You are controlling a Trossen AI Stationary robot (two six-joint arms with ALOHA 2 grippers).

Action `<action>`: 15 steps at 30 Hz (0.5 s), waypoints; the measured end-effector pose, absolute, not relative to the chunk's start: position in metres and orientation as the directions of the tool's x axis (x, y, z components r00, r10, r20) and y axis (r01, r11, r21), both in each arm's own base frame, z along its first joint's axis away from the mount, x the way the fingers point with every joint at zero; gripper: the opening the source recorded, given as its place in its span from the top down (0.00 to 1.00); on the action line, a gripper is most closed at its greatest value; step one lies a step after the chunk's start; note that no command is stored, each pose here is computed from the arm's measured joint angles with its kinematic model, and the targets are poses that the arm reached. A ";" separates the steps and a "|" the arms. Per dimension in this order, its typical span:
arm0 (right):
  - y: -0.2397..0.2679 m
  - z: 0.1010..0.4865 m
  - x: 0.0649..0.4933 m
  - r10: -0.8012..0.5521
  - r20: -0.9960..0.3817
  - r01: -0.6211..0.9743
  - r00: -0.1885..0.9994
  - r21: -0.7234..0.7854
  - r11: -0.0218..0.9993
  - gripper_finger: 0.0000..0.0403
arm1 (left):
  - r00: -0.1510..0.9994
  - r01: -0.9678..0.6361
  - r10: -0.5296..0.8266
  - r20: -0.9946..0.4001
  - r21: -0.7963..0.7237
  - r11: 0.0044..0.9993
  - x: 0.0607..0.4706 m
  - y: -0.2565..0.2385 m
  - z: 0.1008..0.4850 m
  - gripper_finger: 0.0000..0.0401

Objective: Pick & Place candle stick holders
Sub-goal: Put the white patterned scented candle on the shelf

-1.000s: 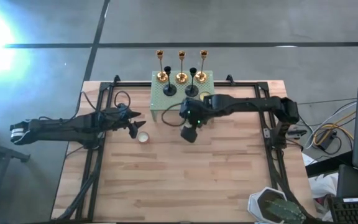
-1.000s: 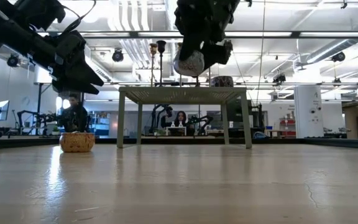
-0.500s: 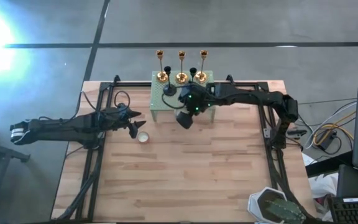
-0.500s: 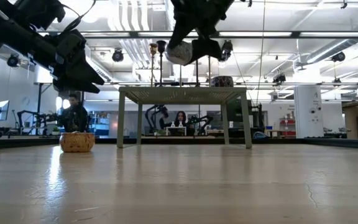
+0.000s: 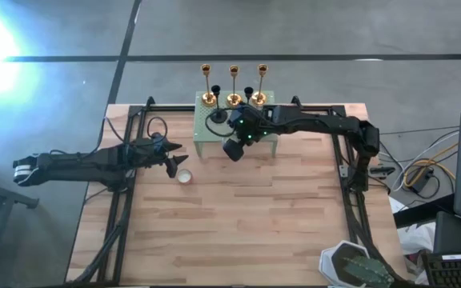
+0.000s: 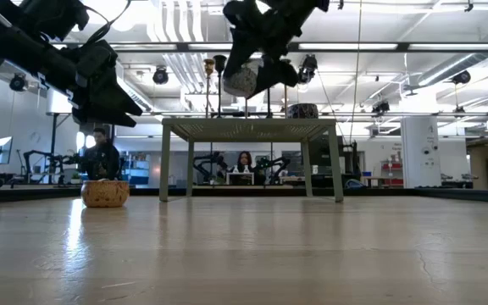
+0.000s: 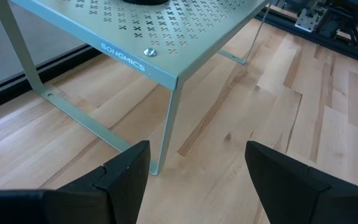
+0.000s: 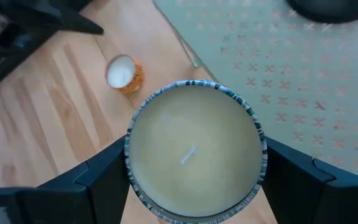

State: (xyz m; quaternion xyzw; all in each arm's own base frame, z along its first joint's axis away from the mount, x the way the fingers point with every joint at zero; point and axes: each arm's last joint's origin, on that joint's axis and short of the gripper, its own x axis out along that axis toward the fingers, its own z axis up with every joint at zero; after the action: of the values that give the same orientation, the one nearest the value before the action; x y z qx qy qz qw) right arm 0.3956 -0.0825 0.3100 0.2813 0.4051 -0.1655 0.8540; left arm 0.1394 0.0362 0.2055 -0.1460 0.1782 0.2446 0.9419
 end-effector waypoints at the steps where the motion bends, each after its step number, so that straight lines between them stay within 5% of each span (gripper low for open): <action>1: -0.084 0.307 0.397 -0.054 -0.790 0.513 0.611 0.342 0.788 0.29 | 0.817 -0.512 0.408 -0.408 -0.186 0.838 0.139 0.036 0.205 0.33; 15: -0.096 0.310 0.395 -0.117 -0.823 0.543 0.556 0.253 0.801 0.29 | 0.815 -0.510 0.412 -0.407 -0.169 0.843 0.139 0.036 0.205 0.33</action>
State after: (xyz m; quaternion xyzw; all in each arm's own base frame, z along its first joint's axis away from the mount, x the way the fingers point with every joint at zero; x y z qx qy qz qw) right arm 0.3945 -0.0955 0.3095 0.2481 0.4291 -0.1950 0.8463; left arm 0.1394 0.0363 0.2054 -0.1363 0.1806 0.2444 0.9429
